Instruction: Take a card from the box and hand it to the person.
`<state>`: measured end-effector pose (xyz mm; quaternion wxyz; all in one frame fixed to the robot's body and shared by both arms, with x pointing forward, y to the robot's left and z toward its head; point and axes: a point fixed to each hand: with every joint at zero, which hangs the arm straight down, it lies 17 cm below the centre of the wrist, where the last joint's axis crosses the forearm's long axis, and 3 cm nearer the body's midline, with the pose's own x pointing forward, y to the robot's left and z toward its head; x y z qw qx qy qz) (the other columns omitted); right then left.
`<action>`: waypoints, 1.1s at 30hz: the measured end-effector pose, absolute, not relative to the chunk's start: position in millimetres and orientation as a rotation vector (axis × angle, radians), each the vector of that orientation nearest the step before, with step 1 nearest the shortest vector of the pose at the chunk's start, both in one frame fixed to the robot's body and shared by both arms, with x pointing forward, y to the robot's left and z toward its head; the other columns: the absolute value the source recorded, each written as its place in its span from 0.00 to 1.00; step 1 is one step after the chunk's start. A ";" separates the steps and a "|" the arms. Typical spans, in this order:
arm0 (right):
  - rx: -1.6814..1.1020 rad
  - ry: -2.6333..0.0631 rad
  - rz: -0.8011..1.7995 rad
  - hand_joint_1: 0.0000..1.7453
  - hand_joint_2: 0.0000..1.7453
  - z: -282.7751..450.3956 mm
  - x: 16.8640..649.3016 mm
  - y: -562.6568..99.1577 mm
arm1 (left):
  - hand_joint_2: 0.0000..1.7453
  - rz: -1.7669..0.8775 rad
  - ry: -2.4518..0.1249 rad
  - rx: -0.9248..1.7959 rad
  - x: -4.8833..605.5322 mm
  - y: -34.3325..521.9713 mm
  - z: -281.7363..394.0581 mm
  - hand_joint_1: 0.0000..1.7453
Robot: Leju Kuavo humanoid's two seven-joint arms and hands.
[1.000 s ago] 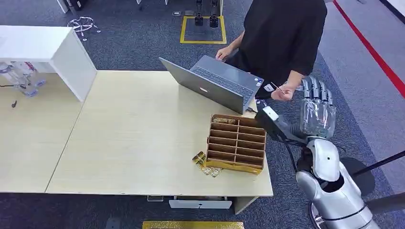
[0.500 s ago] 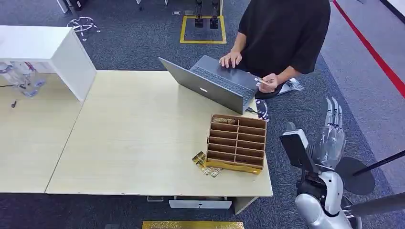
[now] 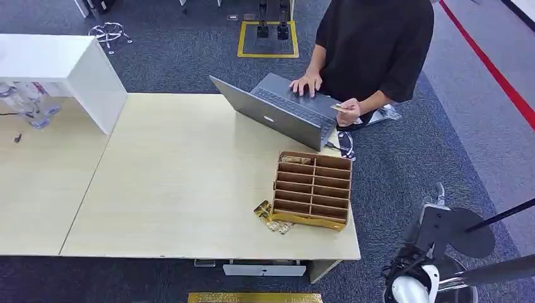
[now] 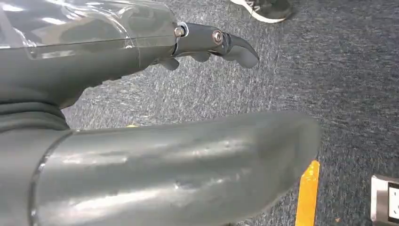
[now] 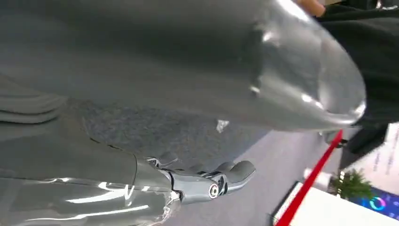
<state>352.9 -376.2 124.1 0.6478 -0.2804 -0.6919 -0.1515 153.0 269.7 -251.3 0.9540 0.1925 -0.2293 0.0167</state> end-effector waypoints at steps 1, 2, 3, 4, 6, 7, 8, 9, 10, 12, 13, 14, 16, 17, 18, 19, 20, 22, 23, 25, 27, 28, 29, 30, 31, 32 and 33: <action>-0.637 -1.561 -0.343 0.00 0.00 118.6 351.6 -373.9 | 0.00 0.035 -0.464 0.391 152.8 269.8 -251.4 0.00; -0.637 -1.552 -0.338 0.00 0.00 114.1 350.8 -371.2 | 0.00 0.035 -0.463 0.393 152.5 270.0 -251.5 0.00; -0.640 -1.544 -0.328 0.00 0.00 110.0 350.4 -367.3 | 0.00 0.036 -0.461 0.394 152.2 270.6 -251.6 0.00; -0.645 -1.538 -0.312 0.00 0.00 107.1 350.3 -363.2 | 0.00 0.038 -0.458 0.398 151.7 271.5 -251.6 0.00; -0.660 -1.531 -0.261 0.00 1.00 102.2 351.0 -351.8 | 0.00 0.047 -0.455 0.401 151.1 272.5 -251.7 0.00; -0.668 -1.527 -0.238 0.00 1.00 100.0 351.2 -347.2 | 0.00 0.051 -0.453 0.402 150.8 272.8 -251.7 0.00; -0.674 -1.529 -0.218 0.00 1.00 99.9 351.5 -341.6 | 0.00 0.056 -0.452 0.403 150.5 273.1 -251.7 0.00; -0.678 -1.535 -0.202 0.00 1.00 100.9 352.1 -337.0 | 0.00 0.061 -0.452 0.404 150.4 273.5 -251.7 0.00; -0.684 -1.543 -0.184 0.00 1.00 102.4 352.8 -332.3 | 0.00 0.066 -0.453 0.405 150.4 274.2 -251.6 0.00; -0.699 -1.556 -0.151 0.00 1.00 104.9 353.6 -324.6 | 0.00 0.070 -0.456 0.406 150.7 274.7 -251.4 0.00; -0.711 -1.563 -0.127 0.00 1.00 106.6 354.0 -320.1 | 0.00 0.073 -0.456 0.406 150.7 274.9 -251.3 0.00; -0.721 -1.572 -0.104 0.00 1.00 108.5 354.4 -315.3 | 0.00 0.075 -0.456 0.407 150.6 275.2 -251.3 0.00; -0.745 -1.592 -0.061 0.00 1.00 113.7 355.2 -307.5 | 0.00 0.082 -0.454 0.410 150.2 275.9 -251.3 0.00; -0.754 -1.600 -0.044 0.00 1.00 115.8 355.4 -303.8 | 0.00 0.085 -0.453 0.411 150.0 276.1 -251.3 0.00; -0.758 -1.608 -0.032 0.00 1.00 117.5 355.6 -299.8 | 0.00 0.085 -0.453 0.411 150.0 276.3 -251.3 0.00; -0.757 -1.615 -0.026 0.00 1.00 118.8 355.7 -295.8 | 0.00 0.086 -0.452 0.412 149.8 276.4 -251.3 0.00; -0.753 -1.622 -0.020 0.00 1.00 120.0 355.8 -292.0 | 0.00 0.088 -0.450 0.413 149.4 276.6 -251.4 0.00; -0.745 -1.632 -0.017 0.00 1.00 121.6 355.9 -286.9 | 0.00 0.092 -0.449 0.413 149.2 276.8 -251.5 0.00; -0.741 -1.635 -0.019 0.00 1.00 122.1 355.9 -284.7 | 0.00 0.092 -0.448 0.413 149.0 276.8 -251.5 0.00; -0.728 -1.642 -0.020 0.00 1.00 122.9 355.9 -279.8 | 0.00 0.093 -0.447 0.414 148.9 277.0 -251.6 0.00; -0.717 -1.648 -0.024 0.00 1.00 123.7 355.9 -276.1 | 0.00 0.095 -0.445 0.415 148.5 277.3 -251.7 0.00; -0.711 -1.650 -0.027 0.00 1.00 123.7 355.9 -274.3 | 0.00 0.095 -0.445 0.415 148.4 277.4 -251.7 0.00; -0.702 -1.651 -0.032 0.00 1.00 123.4 355.9 -272.4 | 0.00 0.095 -0.444 0.416 148.3 277.5 -251.7 0.00; -0.696 -1.651 -0.036 0.00 1.00 122.8 355.8 -271.1 | 0.00 0.096 -0.443 0.416 148.1 277.7 -251.8 0.00; -0.691 -1.648 -0.040 0.00 1.00 121.8 355.7 -270.2 | 0.00 0.096 -0.442 0.416 148.0 277.7 -251.9 0.00; -0.686 -1.644 -0.045 0.00 1.00 120.5 355.7 -269.5 | 0.00 0.096 -0.440 0.417 147.7 278.1 -252.0 0.00; -0.682 -1.642 -0.048 0.00 1.00 119.4 355.6 -269.0 | 0.00 0.096 -0.439 0.417 147.5 278.3 -252.1 0.00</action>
